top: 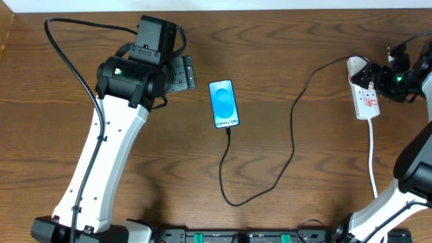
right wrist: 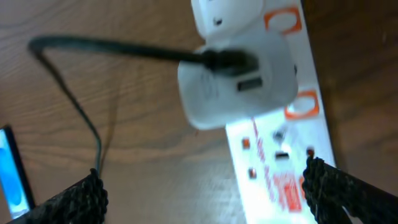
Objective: Plug charger to phone and switch on socket
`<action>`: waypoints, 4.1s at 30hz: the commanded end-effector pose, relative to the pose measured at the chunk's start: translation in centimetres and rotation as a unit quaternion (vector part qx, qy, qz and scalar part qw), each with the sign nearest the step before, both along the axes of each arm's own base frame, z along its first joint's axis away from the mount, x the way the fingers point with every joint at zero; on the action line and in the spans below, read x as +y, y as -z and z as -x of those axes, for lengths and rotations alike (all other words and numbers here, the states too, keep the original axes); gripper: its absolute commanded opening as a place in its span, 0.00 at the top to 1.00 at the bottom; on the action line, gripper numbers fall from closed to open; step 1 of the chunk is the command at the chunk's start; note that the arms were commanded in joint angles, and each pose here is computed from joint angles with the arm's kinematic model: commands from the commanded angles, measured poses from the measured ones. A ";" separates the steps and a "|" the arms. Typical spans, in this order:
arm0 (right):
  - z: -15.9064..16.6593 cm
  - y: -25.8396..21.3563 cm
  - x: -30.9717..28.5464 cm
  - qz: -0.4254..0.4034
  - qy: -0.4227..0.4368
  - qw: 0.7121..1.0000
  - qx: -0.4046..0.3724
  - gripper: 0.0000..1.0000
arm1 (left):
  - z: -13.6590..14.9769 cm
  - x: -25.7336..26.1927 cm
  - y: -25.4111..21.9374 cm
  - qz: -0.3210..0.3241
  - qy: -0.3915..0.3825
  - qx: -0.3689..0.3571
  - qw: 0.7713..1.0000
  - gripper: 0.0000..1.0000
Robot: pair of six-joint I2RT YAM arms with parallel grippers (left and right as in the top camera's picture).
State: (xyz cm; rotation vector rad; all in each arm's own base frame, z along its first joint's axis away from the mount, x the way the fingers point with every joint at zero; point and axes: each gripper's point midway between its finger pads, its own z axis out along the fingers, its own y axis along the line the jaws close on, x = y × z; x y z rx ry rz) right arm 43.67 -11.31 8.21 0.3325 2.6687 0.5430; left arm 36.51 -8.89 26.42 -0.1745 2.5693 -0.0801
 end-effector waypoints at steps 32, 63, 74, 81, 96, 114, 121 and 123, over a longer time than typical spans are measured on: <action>-2.7 4.9 2.7 -0.029 -0.043 0.999 -0.010 0.01 | 0.1 0.6 -0.3 -0.012 0.000 -0.004 1.000 0.15; -1.0 5.6 4.8 -0.090 -0.006 0.995 0.044 0.01 | 0.1 0.6 -0.3 -0.012 0.000 -0.004 1.000 0.15; 1.6 8.8 6.0 -0.116 0.040 0.987 0.100 0.01 | 0.1 0.6 -0.3 -0.012 0.000 -0.004 1.000 0.15; 2.0 9.4 5.9 -0.111 0.043 0.987 0.103 0.01 | 0.1 0.6 -0.3 -0.012 0.000 -0.004 1.000 0.15; 2.9 4.2 1.6 -0.008 0.116 0.989 0.091 0.01 | 0.1 0.6 -0.3 -0.012 0.000 -0.004 1.000 0.15; 8.9 -10.8 -0.4 0.104 0.220 0.970 0.007 0.01 | 0.1 0.6 -0.3 -0.012 0.000 -0.004 1.000 0.15; 9.0 -11.6 -0.4 0.105 0.221 0.969 -0.004 0.01 | 0.1 0.6 -0.3 -0.012 0.000 -0.004 1.000 0.14; 9.0 -11.6 -0.4 0.105 0.221 0.969 -0.004 0.01 | 0.1 0.6 -0.3 -0.012 0.000 -0.004 1.000 0.14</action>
